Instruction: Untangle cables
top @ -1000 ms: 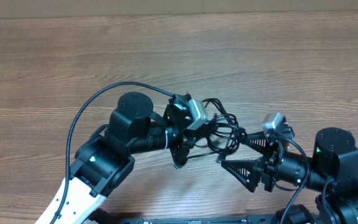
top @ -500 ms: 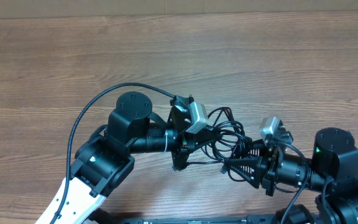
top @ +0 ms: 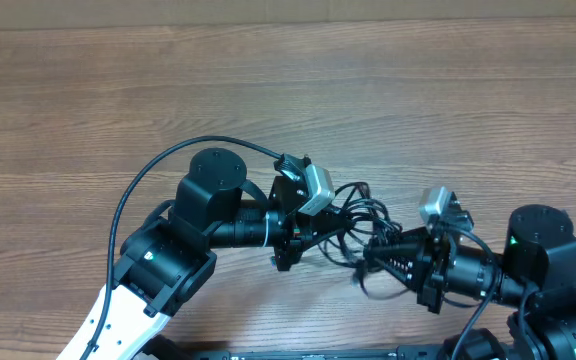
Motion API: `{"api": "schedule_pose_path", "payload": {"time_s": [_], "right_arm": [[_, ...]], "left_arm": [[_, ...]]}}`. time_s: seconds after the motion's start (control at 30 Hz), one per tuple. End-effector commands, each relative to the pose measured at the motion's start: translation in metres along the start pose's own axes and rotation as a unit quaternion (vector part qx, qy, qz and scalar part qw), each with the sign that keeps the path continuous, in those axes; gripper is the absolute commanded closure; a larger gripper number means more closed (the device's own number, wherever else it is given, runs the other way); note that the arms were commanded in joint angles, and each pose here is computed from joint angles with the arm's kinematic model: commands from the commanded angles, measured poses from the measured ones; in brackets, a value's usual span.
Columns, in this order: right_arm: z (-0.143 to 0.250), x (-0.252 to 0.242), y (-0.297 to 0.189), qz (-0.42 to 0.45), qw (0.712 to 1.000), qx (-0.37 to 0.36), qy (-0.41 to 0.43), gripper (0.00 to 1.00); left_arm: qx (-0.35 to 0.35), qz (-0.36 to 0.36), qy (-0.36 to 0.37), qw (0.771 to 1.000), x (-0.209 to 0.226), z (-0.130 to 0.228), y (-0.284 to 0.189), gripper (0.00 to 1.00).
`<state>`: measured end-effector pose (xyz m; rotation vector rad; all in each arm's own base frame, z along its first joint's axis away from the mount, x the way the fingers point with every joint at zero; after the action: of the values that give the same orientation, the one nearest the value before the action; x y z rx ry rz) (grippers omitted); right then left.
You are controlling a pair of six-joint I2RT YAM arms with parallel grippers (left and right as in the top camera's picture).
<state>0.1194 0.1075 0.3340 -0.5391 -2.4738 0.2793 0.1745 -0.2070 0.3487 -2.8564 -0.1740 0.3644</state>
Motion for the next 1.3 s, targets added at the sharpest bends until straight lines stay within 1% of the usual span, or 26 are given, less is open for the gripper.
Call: {"api": "schedule_pose_path", "payload": {"time_s": [0.0, 0.07, 0.1, 0.13, 0.17, 0.2, 0.23, 0.27, 0.37, 0.47, 0.7, 0.73, 0.83, 0.93, 1.0, 1.2, 1.27], "right_arm": [[-0.007, 0.009, -0.004, -0.018, 1.0, -0.014, -0.02, 0.96], [-0.007, 0.009, -0.004, -0.019, 1.0, -0.013, -0.019, 0.96], [-0.007, 0.009, -0.004, -0.018, 1.0, -0.013, -0.019, 0.96], [-0.007, 0.009, -0.004, -0.019, 1.0, -0.013, -0.019, 0.96], [-0.007, 0.009, -0.004, -0.018, 1.0, -0.012, -0.018, 0.96], [-0.007, 0.009, -0.004, -0.018, 1.0, -0.012, -0.018, 0.96], [-0.006, 0.009, -0.004, -0.018, 1.0, -0.011, -0.017, 0.96], [-0.006, 0.009, -0.004, -0.018, 1.0, -0.01, -0.015, 0.96], [-0.002, 0.008, -0.004, -0.016, 1.0, -0.002, -0.018, 0.96], [0.001, 0.008, -0.004, -0.015, 0.999, 0.006, -0.047, 0.96], [0.001, 0.008, -0.004, -0.016, 0.988, 0.005, -0.156, 0.96], [0.001, 0.008, -0.004, -0.016, 0.982, 0.004, -0.187, 0.96], [0.001, 0.008, -0.004, -0.016, 0.973, 0.003, -0.232, 0.96], [0.001, 0.008, -0.004, -0.016, 0.966, 0.002, -0.257, 0.96], [0.001, 0.008, -0.004, -0.016, 0.966, 0.001, -0.258, 0.96], [0.0, 0.008, -0.004, -0.016, 0.965, -0.001, -0.26, 0.96], [-0.001, 0.008, -0.004, -0.016, 0.965, -0.002, -0.262, 0.96]], "left_arm": [[-0.005, 0.001, 0.0, 1.0, -0.001, -0.004, -0.002, 0.96], [-0.007, 0.001, 0.004, 1.0, -0.001, -0.004, -0.002, 0.95], [-0.006, 0.001, 0.004, 1.0, -0.001, -0.004, -0.002, 0.85], [-0.006, 0.001, 0.004, 1.0, -0.001, -0.004, -0.002, 0.7], [-0.006, 0.001, 0.003, 1.0, -0.001, -0.004, -0.002, 0.39], [-0.006, 0.001, 0.003, 1.0, -0.001, -0.004, -0.002, 0.19], [-0.006, 0.001, 0.004, 1.0, -0.001, -0.004, -0.002, 0.05], [-0.008, 0.0, 0.006, 1.0, -0.001, -0.005, -0.002, 0.0], [-0.019, -0.001, 0.018, 1.0, 0.0, -0.009, -0.002, 0.0], [-0.032, -0.001, 0.032, 0.999, -0.001, -0.015, -0.003, 0.0], [-0.057, -0.025, 0.048, 0.997, 0.005, -0.023, -0.016, 0.0], [-0.066, -0.031, 0.055, 0.996, 0.007, -0.026, -0.02, 0.0], [-0.089, -0.029, 0.06, 0.994, 0.01, -0.035, -0.028, 0.0], [-0.106, -0.013, 0.066, 0.992, 0.01, -0.041, -0.037, 0.0], [-0.11, 0.006, 0.074, 0.991, 0.009, -0.042, -0.041, 0.0], [-0.098, 0.068, 0.073, 0.99, 0.002, -0.035, -0.045, 0.0], [-0.091, 0.079, 0.074, 0.99, 0.0, -0.032, -0.045, 0.0]]}}
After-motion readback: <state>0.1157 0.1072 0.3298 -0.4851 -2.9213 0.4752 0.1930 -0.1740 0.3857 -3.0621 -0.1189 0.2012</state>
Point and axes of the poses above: each gripper's point midway between its finger pads, its own y axis out along the fingers, its own x axis along the line the jaws close on, z = x × y, the point moved 8 cm from there along -y, back along the fingers, and after that the axes turned 5 degrees about y, right-handed, at the moved point
